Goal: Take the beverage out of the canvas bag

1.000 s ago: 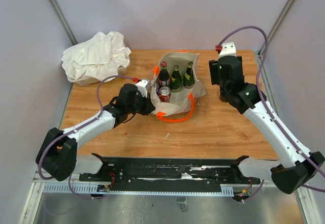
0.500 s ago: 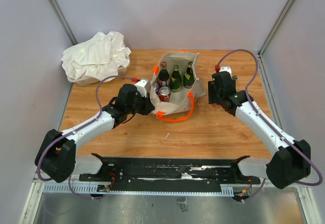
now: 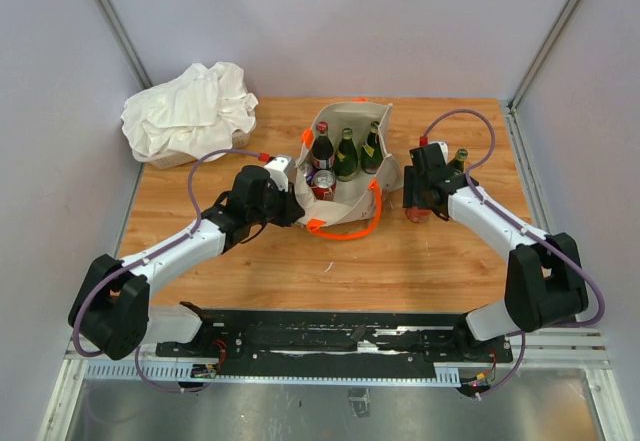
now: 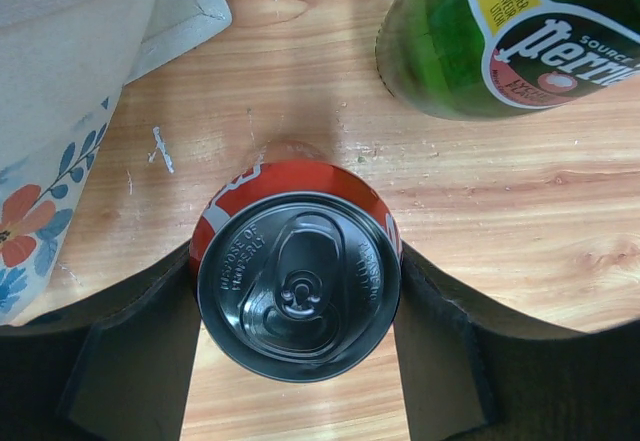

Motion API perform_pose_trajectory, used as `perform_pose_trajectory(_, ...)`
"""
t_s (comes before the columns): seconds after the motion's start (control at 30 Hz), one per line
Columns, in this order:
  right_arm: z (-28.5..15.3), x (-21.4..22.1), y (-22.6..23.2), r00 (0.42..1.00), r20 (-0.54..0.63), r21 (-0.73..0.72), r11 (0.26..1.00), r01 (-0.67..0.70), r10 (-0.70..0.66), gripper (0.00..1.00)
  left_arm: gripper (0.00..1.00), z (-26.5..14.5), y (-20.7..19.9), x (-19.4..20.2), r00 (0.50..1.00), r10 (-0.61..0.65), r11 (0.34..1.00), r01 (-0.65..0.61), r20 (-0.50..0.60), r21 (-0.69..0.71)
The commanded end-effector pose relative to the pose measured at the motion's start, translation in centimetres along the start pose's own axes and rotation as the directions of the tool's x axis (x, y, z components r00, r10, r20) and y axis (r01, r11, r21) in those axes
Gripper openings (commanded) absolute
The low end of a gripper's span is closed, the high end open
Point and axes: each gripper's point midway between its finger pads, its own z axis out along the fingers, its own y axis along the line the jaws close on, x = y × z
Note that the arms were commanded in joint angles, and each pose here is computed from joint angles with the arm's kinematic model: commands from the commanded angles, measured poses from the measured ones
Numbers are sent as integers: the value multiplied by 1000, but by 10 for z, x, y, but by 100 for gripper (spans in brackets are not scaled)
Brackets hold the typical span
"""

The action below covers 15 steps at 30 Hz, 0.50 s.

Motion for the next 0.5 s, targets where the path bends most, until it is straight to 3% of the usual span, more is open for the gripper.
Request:
perform_pose_trajectory(0.0, 5, -22, -1, 994, 90, 12, 998, -63, 62, 1, 14, 1, 24, 17, 999, 5, 994, -9, -38, -105)
perform_pose_trajectory(0.13, 11, -13, -5, 995, 78, 35, 998, -57, 54, 4, 14, 3, 24, 17, 999, 3, 995, -7, -40, -104)
perform_pose_trajectory(0.27, 16, -3, -7, 997, 54, 50, 997, -53, 50, 23, 16, 4, 24, 17, 999, 9, 995, -13, -47, -101)
perform_pose_trajectory(0.47, 14, 5, -12, 998, 32, 70, 996, -49, 47, 65, 21, 6, 24, 17, 998, 14, 995, -20, -54, -102)
